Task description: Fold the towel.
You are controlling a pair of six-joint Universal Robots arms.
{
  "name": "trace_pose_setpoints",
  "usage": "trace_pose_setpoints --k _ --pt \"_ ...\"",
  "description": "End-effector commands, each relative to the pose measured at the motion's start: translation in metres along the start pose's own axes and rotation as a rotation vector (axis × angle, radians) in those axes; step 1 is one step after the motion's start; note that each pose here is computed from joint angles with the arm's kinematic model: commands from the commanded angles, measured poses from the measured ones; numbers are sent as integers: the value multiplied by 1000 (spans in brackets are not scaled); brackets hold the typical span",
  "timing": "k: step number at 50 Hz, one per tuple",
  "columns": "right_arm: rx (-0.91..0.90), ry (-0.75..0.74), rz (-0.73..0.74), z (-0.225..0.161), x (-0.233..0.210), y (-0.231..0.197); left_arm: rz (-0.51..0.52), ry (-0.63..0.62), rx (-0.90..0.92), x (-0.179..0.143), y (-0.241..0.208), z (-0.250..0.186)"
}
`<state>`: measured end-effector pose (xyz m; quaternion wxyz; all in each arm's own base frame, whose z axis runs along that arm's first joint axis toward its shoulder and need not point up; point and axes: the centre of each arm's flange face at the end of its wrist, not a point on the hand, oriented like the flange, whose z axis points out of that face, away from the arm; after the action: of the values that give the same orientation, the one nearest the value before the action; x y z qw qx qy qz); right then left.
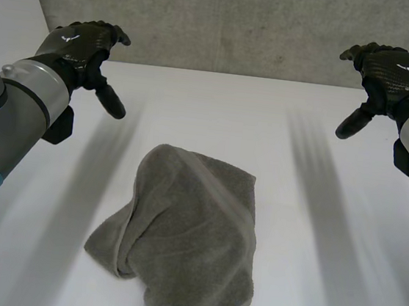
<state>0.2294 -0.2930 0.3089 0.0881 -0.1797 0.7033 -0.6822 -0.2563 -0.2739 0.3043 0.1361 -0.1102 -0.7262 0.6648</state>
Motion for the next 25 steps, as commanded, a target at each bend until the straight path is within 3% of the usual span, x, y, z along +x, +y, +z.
trace_pose_setpoints --k 1,14,17,21,25 --pt "2 1 -3 0 1 0 1 -9 3 -1 0 -1" --pt "-4 -43 -19 -2 -4 7 13 18 -8 3 -1 -23" --pt "14 -157 -31 -1 -15 10 12 0 -28 -4 8 -39" --pt "12 -453 -46 -6 -46 18 10 -33 -56 -16 22 -47" --pt "-15 -599 -19 -8 -57 25 4 -69 -141 -31 55 -56"
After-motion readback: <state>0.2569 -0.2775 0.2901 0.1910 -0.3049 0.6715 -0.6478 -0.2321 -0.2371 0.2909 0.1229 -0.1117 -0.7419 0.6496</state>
